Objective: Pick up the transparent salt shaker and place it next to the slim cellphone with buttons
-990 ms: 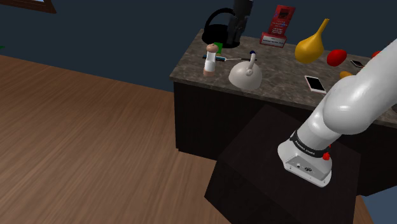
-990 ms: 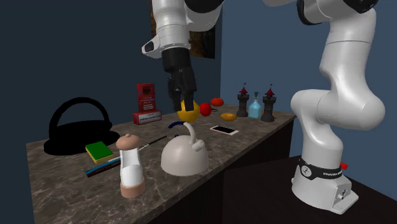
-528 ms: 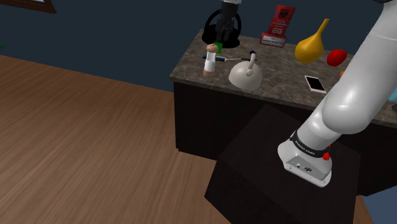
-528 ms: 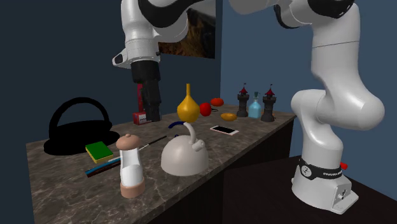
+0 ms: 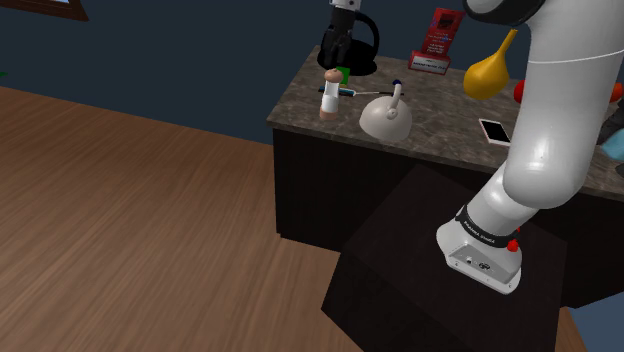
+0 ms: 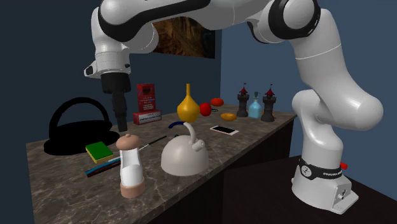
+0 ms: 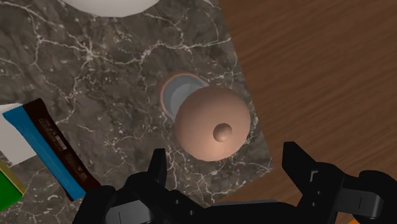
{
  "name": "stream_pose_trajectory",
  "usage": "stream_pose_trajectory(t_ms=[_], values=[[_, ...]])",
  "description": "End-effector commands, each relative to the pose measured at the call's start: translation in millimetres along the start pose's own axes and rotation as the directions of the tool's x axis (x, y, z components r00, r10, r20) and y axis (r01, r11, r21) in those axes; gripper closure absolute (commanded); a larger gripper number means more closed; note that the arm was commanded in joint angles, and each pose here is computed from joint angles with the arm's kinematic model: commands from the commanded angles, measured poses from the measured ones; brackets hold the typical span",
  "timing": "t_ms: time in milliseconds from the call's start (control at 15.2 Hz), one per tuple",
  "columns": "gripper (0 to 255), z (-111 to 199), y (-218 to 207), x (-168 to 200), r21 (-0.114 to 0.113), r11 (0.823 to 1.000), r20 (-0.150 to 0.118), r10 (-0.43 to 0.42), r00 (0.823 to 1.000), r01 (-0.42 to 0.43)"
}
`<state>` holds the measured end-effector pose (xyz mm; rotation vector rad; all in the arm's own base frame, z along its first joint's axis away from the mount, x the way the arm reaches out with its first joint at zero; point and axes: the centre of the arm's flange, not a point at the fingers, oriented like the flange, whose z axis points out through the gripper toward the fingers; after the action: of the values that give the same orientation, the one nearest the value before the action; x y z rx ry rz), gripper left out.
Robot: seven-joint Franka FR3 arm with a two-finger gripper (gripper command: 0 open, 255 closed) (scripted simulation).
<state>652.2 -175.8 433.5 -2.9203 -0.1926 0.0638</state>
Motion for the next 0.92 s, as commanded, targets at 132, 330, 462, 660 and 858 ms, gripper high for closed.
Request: stream_pose_trajectory(t_ms=[132, 330, 462, 660, 858], values=[[0, 22, 4, 5, 0.001, 1.0, -0.001, 0.0, 1.0, 0.0], [0, 38, 4, 5, 0.001, 1.0, -0.001, 0.0, 1.0, 0.0], [0, 41, 4, 5, 0.001, 1.0, -0.001, 0.0, 1.0, 0.0], [0, 41, 4, 5, 0.001, 1.0, -0.001, 0.0, 1.0, 0.0], [0, 41, 4, 5, 0.001, 1.0, -0.001, 0.0, 1.0, 0.0]])
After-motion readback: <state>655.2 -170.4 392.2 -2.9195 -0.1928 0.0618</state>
